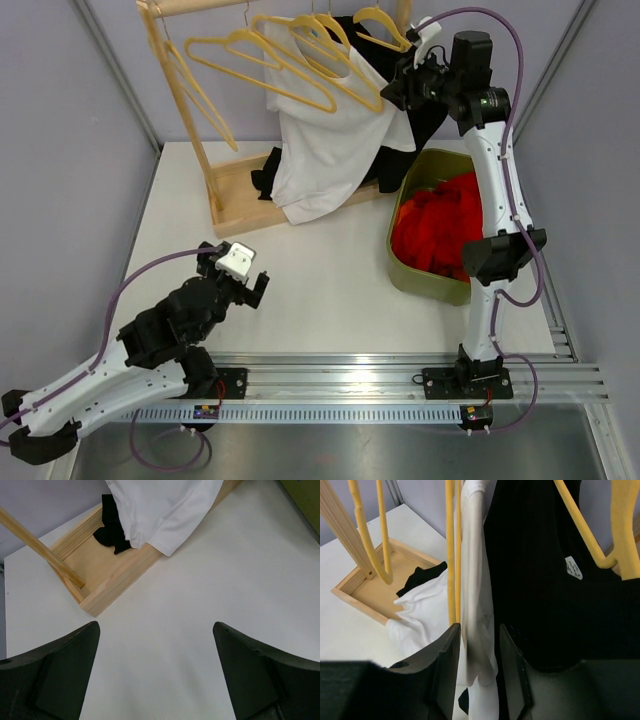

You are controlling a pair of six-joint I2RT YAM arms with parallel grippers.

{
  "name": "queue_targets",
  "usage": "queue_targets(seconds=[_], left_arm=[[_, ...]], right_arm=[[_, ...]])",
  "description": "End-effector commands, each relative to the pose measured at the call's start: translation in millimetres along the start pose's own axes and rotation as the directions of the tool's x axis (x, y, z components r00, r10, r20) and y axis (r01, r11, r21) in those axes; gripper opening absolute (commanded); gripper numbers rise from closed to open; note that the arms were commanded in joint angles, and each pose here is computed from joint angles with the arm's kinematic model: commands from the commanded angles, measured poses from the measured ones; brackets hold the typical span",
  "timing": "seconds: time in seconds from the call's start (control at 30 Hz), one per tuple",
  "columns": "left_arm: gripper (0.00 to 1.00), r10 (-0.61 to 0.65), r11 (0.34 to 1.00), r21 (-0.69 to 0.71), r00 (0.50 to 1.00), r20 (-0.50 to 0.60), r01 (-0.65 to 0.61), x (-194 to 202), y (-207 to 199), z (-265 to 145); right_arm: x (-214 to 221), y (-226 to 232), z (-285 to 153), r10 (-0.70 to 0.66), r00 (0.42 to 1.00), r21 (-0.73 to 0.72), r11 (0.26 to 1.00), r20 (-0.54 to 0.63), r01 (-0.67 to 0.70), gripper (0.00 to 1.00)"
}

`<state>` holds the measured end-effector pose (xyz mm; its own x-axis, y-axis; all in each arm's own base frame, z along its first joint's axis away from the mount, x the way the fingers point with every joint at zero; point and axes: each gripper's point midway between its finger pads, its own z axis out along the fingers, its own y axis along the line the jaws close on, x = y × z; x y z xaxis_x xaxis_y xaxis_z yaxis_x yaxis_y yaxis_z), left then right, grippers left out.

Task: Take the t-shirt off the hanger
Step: Grab a hanger with a tshirt on it with the right arm

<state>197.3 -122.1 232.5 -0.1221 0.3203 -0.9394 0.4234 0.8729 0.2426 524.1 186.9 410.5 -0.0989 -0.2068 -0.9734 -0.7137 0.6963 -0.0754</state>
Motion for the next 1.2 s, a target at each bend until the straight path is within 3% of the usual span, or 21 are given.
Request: queue_targets(seconds=[0.0,0.27,0.33,0.5,0.83,1.17], left_arm=[[0.99,0.015,0.999,-0.032,1.0,-0.008,-0.016,-2,5,3],[0.99,0.014,0.999,-0.032,1.0,-0.002,-0.014,-1,6,3],[0.99,0.015,0.999,-0.029,1.0,-0.002,-0.015,-1,5,4],[0.99,0.02,1.0,-0.016,1.0,-0.007,-0.02,0,2,5],[0.99,0.017,1.0,-0.005,1.0,-0.006,-0.017,-1,1,6],[0.99,0.01,1.0,-0.002,1.0,-0.002,-0.01,-1,1,5]], right_arm=[[-18,-6,4,-0.05,0.997,0.035,0.998,0.052,0.049,0.43],[7,1,22,-0.025,1.0,-0.047,0.999,0.013,0.026,0.25],[5,5,23,-0.029,0.999,-0.057,0.998,0.017,0.03,0.01],[-6,13,17,-0.008,0.999,-0.085,0.996,0.042,0.012,0.0],[-88,25,-34,0.011,0.977,-0.013,1.0,0.215,-0.009,0.0],[-95,27,-44,0.009,0.974,-0.004,1.0,0.225,-0.008,0.0]])
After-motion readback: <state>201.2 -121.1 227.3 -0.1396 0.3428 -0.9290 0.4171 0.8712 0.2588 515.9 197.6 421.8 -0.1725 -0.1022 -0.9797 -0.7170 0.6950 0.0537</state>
